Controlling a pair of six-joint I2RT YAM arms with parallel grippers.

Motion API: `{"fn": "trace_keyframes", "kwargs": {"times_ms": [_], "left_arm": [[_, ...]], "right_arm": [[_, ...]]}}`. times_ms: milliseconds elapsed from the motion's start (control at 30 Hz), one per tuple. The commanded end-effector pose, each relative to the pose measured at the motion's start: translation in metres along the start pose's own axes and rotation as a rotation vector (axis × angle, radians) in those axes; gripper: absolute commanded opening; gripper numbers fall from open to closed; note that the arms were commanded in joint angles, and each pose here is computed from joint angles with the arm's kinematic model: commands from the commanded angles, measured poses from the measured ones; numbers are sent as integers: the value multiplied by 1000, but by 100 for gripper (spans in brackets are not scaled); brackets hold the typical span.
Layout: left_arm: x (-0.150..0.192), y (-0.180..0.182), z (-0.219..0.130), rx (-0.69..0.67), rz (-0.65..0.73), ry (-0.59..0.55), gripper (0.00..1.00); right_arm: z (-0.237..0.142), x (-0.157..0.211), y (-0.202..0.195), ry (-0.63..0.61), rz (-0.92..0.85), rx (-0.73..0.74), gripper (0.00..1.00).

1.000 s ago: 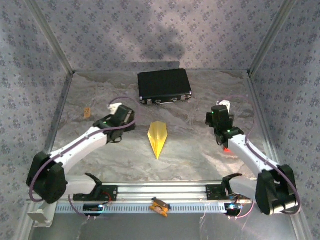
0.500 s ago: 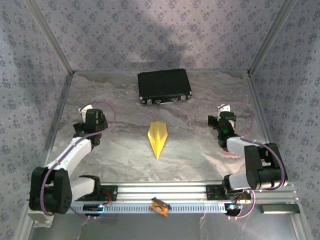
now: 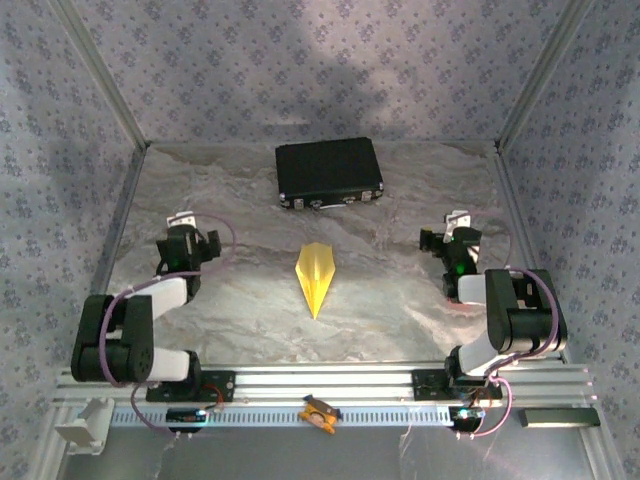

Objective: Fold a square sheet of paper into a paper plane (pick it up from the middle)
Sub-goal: Reset both arms

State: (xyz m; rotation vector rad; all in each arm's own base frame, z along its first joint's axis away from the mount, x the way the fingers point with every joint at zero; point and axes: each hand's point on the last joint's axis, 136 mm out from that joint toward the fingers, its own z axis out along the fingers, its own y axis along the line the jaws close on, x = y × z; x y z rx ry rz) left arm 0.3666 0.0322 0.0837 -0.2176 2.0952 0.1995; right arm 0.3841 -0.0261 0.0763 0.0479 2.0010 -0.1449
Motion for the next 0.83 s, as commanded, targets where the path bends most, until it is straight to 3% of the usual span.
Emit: {"fn": "trace_keyframes", "kwargs": {"times_ms": [0, 167, 233, 333, 800], "left_arm": [[-34, -23, 3, 148, 32, -118, 98], [-23, -35, 8, 219, 56, -240, 99], [-16, -34, 16, 210, 59, -140, 99], [-18, -21, 21, 177, 4, -128, 100], [-19, -24, 20, 165, 25, -141, 100]], "right_arm": [[2, -10, 2, -24, 22, -14, 99], [2, -9, 3, -23, 20, -15, 99], [2, -10, 2, -25, 20, -14, 99], [2, -9, 2, -23, 20, -12, 99], [2, -9, 2, -24, 18, -12, 99]]}}
